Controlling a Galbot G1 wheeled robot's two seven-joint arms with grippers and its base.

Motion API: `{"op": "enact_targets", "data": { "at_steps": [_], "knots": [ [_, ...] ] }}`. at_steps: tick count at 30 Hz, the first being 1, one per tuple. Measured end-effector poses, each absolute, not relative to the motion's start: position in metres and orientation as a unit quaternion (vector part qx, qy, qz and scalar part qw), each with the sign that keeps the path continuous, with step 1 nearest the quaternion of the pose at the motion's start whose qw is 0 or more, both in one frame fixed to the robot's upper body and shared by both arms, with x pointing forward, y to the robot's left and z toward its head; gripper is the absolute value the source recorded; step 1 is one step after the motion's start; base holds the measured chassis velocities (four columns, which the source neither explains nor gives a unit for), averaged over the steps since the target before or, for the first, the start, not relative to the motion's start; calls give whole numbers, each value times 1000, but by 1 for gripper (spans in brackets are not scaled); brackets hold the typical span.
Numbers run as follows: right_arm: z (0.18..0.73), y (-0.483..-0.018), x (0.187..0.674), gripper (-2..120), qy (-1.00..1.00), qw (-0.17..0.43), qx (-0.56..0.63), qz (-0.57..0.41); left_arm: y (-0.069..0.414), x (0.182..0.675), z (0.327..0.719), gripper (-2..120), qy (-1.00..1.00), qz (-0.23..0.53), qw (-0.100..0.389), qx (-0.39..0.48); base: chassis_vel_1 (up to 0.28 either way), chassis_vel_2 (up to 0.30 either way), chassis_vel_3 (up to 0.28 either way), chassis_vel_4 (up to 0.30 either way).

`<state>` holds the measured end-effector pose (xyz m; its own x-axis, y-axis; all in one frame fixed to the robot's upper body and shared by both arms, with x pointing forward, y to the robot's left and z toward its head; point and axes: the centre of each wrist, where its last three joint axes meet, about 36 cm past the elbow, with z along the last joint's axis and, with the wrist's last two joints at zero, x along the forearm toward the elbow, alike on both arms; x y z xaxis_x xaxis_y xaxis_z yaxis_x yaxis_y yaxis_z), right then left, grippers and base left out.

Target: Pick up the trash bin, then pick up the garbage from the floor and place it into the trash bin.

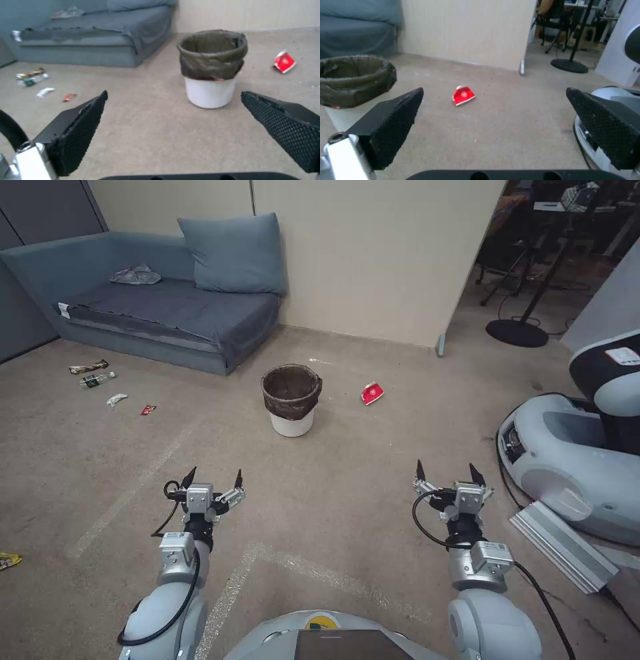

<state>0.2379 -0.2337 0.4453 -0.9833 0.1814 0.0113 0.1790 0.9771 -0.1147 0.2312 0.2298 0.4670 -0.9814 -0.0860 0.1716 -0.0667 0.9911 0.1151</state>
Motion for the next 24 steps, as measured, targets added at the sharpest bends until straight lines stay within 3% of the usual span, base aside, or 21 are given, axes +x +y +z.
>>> {"op": "enact_targets", "data": {
  "at_steps": [8, 24],
  "knots": [
    [443, -234, 237, 100, -995, 23, -85, 51, 230, 222, 475, 100, -991, -61, 106, 55, 0, 0, 0, 0],
    [437, -234, 236, 100, -996, 31, -70, 55, 234, 223, 471, 100, -992, -61, 95, 63, 0, 0, 0, 0]
  ]
}}
